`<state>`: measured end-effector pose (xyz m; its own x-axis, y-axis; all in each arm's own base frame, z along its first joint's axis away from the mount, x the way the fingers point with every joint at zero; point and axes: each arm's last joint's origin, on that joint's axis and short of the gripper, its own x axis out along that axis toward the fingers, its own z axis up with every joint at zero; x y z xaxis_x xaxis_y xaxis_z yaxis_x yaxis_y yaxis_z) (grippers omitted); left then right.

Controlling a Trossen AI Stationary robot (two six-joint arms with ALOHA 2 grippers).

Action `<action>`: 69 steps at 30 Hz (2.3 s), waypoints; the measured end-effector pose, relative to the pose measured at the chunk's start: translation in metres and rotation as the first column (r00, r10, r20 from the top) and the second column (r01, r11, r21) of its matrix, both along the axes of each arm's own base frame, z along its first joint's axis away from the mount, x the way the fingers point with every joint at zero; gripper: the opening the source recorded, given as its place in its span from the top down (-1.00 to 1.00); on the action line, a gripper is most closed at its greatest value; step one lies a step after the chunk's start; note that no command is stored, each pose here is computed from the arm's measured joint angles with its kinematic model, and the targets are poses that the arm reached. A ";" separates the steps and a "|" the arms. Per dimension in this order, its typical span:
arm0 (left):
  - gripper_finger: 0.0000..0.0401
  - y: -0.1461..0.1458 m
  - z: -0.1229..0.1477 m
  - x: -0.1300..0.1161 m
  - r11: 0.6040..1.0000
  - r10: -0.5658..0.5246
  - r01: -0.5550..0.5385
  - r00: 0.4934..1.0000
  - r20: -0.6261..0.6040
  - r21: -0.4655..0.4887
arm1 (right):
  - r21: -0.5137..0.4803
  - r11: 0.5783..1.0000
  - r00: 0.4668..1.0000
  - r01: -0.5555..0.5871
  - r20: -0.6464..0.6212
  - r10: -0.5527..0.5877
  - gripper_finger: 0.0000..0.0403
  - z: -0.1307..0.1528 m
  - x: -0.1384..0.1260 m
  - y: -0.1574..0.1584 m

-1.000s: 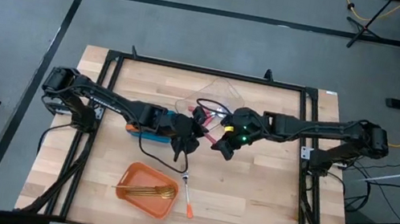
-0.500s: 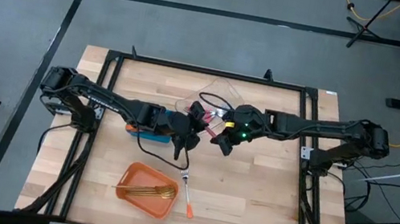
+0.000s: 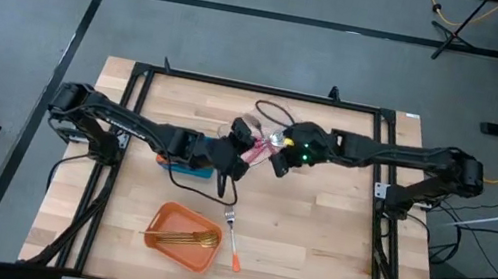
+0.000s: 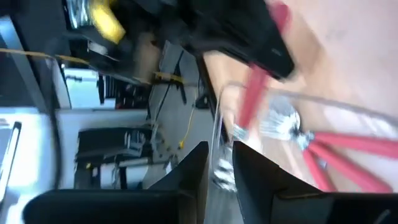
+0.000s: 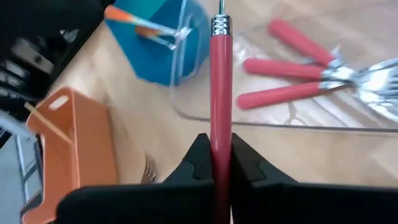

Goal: Sort silverware by color (type)
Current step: Put the pink fork into the transparent bin

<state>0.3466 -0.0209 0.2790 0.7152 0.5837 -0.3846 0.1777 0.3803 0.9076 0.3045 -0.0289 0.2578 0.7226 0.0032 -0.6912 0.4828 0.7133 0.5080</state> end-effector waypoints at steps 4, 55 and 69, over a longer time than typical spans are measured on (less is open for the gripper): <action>0.67 0.002 -0.003 -0.001 0.998 0.056 -0.056 0.998 -0.012 0.033 | -0.043 0.997 0.998 0.064 -0.019 -0.065 1.00 0.000 -0.003 -0.012; 0.67 0.027 -0.015 -0.063 0.454 0.478 0.601 0.459 0.749 -0.658 | -0.363 0.921 0.584 0.140 0.781 0.219 0.98 -0.001 -0.024 -0.016; 0.67 0.028 -0.009 -0.049 0.477 0.496 0.589 0.432 0.753 -0.652 | -0.469 0.883 0.552 0.037 0.746 0.373 0.98 -0.010 0.017 0.009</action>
<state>0.2977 0.0073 0.2697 0.9153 0.3544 0.1914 -0.3191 0.9280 -0.1922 0.3217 -0.0202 0.2474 0.9747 0.0750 0.2105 -0.1309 0.9550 0.2661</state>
